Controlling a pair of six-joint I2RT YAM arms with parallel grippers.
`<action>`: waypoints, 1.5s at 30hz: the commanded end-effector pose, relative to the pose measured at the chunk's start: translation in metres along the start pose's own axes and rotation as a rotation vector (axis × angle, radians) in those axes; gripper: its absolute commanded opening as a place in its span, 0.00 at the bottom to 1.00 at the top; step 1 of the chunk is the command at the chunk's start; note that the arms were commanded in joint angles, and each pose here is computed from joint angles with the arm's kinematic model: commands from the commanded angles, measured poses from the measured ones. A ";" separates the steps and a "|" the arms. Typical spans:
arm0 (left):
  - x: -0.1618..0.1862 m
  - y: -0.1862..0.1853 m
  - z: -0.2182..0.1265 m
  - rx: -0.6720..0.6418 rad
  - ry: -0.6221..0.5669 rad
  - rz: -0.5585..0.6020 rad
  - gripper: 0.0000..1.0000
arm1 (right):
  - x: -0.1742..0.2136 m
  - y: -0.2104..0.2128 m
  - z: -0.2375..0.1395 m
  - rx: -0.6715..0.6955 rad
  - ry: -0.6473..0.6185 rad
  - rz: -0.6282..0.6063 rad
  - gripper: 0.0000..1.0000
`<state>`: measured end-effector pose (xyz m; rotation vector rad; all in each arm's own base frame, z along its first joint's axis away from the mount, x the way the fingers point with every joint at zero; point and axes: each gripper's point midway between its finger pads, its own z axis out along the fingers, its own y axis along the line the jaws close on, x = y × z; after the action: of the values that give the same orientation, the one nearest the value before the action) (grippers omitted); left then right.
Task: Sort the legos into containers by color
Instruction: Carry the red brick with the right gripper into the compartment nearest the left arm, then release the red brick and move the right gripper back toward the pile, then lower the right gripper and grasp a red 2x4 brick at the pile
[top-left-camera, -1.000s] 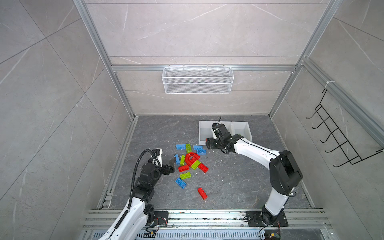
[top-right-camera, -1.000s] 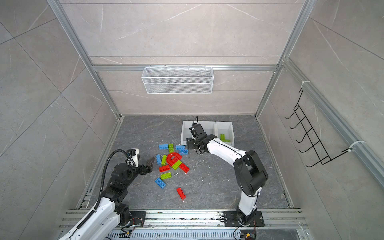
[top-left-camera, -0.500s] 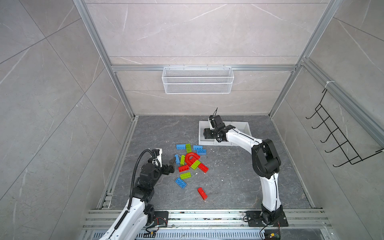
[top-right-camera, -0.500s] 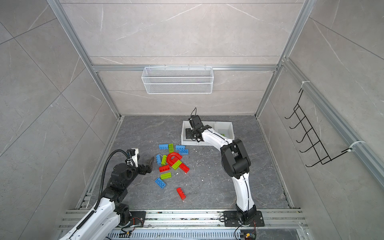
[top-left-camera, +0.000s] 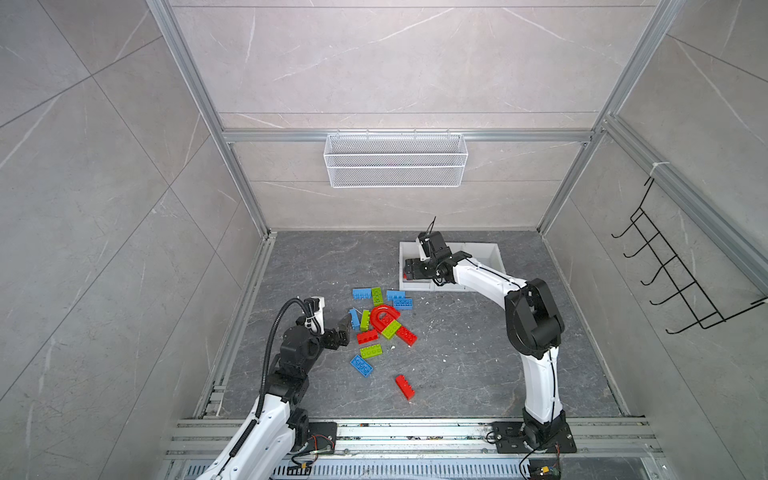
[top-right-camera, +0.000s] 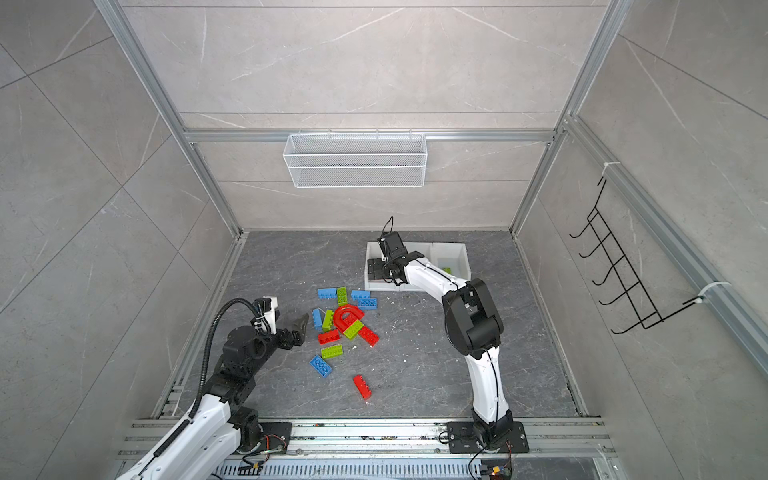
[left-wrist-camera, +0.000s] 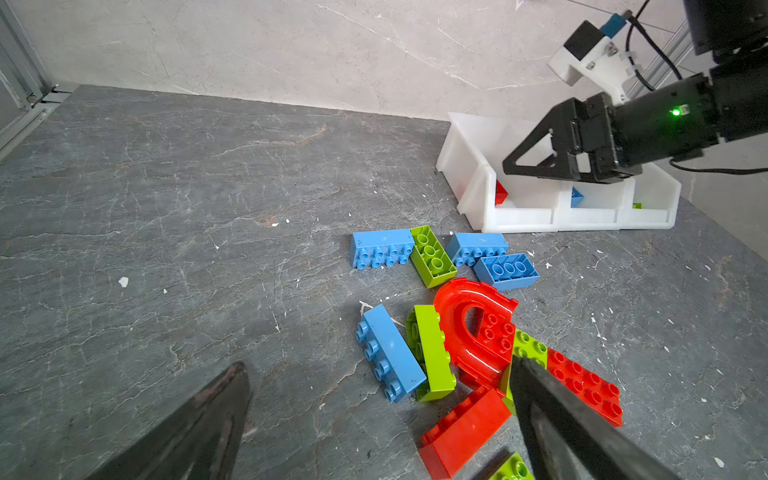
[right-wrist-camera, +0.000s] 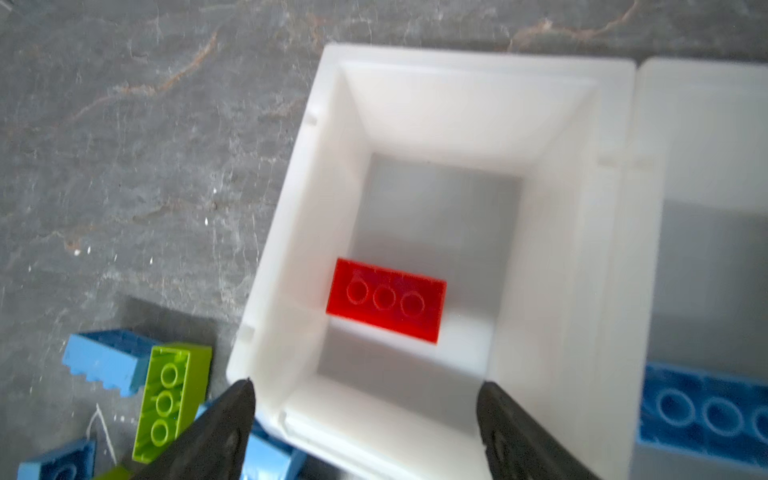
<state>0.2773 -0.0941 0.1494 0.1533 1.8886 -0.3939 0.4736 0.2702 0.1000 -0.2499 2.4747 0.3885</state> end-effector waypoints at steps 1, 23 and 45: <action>-0.020 -0.004 -0.001 0.013 -0.066 0.016 1.00 | 0.001 0.016 -0.045 -0.065 -0.038 -0.038 0.84; -0.021 -0.005 -0.002 0.020 -0.070 0.013 1.00 | 0.179 0.063 -0.071 -0.148 0.246 -0.546 0.71; -0.020 -0.005 -0.003 0.017 -0.059 0.017 1.00 | 0.205 0.066 -0.029 -0.135 0.320 -0.604 0.49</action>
<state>0.2783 -0.0951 0.1529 0.1557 1.8736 -0.3992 0.2779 0.2984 0.0189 -1.1279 2.5291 0.2507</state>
